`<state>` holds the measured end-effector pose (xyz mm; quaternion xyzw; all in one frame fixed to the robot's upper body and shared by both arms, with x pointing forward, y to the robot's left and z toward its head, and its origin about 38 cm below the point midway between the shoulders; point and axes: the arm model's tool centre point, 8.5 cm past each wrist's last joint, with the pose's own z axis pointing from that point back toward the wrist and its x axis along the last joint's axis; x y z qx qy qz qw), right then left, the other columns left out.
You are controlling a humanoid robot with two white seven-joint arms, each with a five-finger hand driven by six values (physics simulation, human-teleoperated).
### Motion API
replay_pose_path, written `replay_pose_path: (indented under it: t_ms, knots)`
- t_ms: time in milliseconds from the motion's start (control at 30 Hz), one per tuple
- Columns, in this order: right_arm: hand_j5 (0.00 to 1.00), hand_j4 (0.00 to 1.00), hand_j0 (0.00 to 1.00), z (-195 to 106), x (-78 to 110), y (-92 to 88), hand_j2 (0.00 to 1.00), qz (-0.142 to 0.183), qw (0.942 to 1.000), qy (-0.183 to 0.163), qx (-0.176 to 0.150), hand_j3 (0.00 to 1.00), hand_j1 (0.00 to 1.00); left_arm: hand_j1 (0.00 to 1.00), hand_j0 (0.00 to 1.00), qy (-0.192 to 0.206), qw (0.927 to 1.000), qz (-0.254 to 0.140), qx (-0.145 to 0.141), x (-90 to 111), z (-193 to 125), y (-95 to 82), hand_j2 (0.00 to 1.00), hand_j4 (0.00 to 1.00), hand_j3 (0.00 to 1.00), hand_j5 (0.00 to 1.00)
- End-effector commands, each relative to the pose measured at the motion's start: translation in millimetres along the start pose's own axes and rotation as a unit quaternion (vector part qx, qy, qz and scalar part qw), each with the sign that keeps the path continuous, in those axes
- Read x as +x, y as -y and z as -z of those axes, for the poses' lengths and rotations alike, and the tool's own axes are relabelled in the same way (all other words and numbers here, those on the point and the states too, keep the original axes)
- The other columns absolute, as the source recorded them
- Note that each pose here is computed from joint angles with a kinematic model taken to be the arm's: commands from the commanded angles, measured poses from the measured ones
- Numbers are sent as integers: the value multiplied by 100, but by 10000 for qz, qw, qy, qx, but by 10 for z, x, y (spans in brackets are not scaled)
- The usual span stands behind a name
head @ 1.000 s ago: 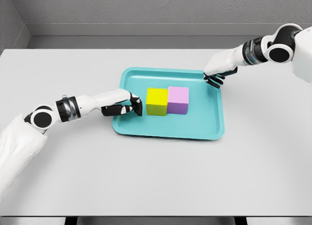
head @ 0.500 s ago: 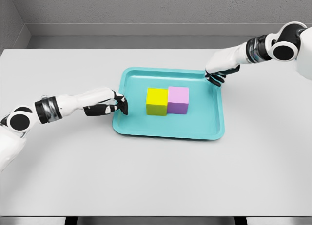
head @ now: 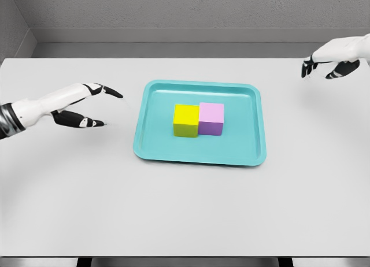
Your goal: Push two cubes
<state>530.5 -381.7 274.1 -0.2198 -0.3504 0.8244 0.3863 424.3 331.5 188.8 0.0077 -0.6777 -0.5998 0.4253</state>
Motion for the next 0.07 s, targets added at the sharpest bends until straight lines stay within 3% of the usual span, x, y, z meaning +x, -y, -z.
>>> replay_pose_path:
  t_ms: [0,33]
  knots:
    - [100,100,100,-9,1,10,100,2,10000,-4,-22,100,100,100,100,-191,9998,-40,43,-91,-110,-25,100,100,100,100]
    - [100,100,100,-7,4,21,100,-5,10000,0,-30,100,100,100,100,-230,9997,-104,14,-112,-143,45,100,100,100,100]
